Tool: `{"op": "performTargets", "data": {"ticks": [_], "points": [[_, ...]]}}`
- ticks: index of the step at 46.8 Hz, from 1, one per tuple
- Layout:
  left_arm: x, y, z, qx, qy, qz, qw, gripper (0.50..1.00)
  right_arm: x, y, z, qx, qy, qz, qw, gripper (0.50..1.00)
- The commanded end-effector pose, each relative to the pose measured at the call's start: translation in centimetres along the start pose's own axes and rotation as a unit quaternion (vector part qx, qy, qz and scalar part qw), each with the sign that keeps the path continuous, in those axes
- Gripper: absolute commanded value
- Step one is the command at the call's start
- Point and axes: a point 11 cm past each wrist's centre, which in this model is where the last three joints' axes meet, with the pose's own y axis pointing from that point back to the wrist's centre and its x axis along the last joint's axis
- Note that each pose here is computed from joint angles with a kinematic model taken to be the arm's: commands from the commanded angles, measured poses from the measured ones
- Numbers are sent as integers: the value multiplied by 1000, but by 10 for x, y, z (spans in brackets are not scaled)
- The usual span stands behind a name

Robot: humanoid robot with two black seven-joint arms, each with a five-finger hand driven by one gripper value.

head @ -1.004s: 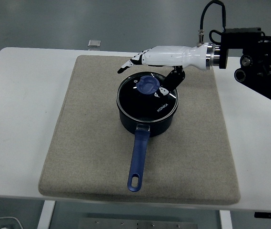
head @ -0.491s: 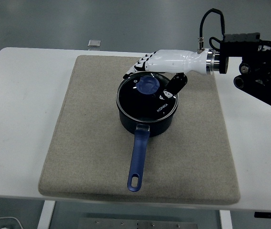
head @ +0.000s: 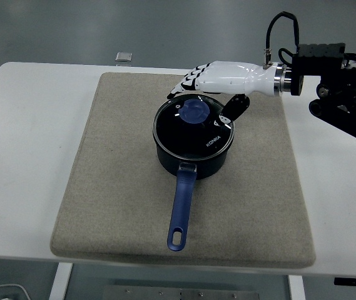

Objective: Lift the pot lid and place it to the right of the pot.

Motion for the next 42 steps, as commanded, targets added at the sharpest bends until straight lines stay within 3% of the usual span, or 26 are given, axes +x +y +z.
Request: {"op": "performTargets", "data": {"ticks": [1,13,22,42], "points": [[0,0,0,0,0,0,1000,1000,-1,0,1,-1,7,1,1000,911],[0,0,0,0,0,0,1000,1000,-6,0,2,-3,8,-6,1000,911],[0,0,0,0,1,0,1000,1000,-7,-7,-4,7,7,-7,1000,911],[0,0,0,0,0,0,1000,1000,1,-7,-5,7,14,-4,1000,911]]}}
